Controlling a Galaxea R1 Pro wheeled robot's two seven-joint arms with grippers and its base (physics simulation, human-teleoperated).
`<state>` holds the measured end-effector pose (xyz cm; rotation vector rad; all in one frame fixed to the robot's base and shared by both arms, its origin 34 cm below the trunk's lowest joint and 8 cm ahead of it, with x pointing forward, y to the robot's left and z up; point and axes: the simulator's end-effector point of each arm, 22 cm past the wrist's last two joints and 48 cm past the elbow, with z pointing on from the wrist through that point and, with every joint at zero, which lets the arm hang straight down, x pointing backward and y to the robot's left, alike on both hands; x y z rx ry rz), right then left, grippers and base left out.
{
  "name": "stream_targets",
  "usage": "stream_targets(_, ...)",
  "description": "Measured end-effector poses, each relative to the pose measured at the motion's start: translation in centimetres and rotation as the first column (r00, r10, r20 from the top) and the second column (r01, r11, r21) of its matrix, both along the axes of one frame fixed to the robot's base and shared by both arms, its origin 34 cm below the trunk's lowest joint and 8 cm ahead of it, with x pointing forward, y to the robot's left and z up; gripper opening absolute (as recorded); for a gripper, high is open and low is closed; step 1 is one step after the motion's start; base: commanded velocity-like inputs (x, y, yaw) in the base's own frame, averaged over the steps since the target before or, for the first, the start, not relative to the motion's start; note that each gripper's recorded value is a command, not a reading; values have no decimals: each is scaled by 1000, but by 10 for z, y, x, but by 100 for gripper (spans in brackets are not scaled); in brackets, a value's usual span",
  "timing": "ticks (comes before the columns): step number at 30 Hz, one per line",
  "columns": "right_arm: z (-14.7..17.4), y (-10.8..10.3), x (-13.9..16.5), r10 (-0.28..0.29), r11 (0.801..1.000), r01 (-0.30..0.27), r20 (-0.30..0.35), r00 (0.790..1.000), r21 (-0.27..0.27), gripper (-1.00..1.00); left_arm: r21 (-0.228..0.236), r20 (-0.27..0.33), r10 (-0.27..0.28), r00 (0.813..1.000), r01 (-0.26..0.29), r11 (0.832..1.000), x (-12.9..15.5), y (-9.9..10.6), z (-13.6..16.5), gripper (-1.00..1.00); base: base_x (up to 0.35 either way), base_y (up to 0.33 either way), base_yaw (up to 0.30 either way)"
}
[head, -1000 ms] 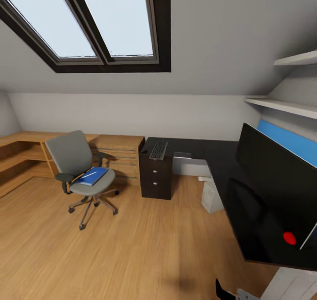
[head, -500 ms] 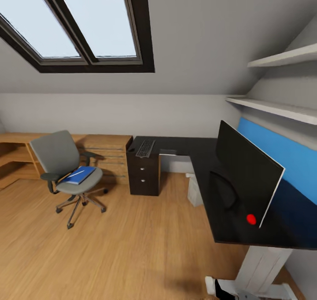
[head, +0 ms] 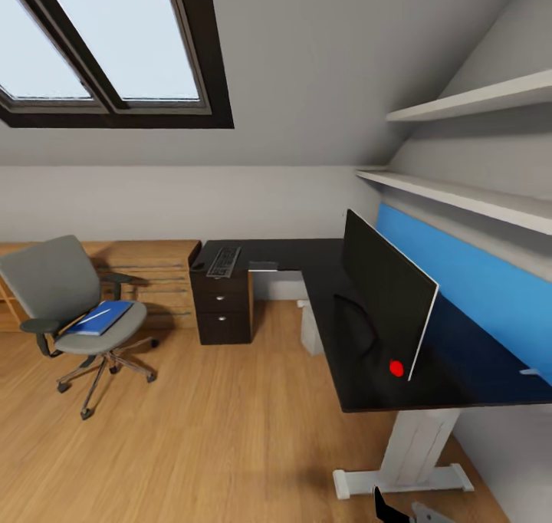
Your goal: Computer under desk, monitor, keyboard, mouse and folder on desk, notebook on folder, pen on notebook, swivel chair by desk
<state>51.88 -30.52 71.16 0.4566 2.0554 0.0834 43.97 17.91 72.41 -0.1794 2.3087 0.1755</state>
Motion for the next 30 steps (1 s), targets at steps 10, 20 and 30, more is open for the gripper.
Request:
stream_targets(10, 9, 0, -3, 1, 1000, -1, -2, 1000, 0, 100, 4, -1, 3, 1000, -3, 1000, -3, 2, 10, 100, -250, -215, -33)
stream_targets(20, 19, 0, -6, 0, 1000, 0, 0, 1000, 0, 100, 6, -5, 4, 1000, -4, 1000, -7, 4, 18, 100, -265, -257, -1)
stream_targets(30, 28, 3, -9, 3, 1000, -3, 5, 1000, 0, 100, 7, -4, 6, 1000, -6, 1000, -10, 6, 26, 100, -256, -266, 140)
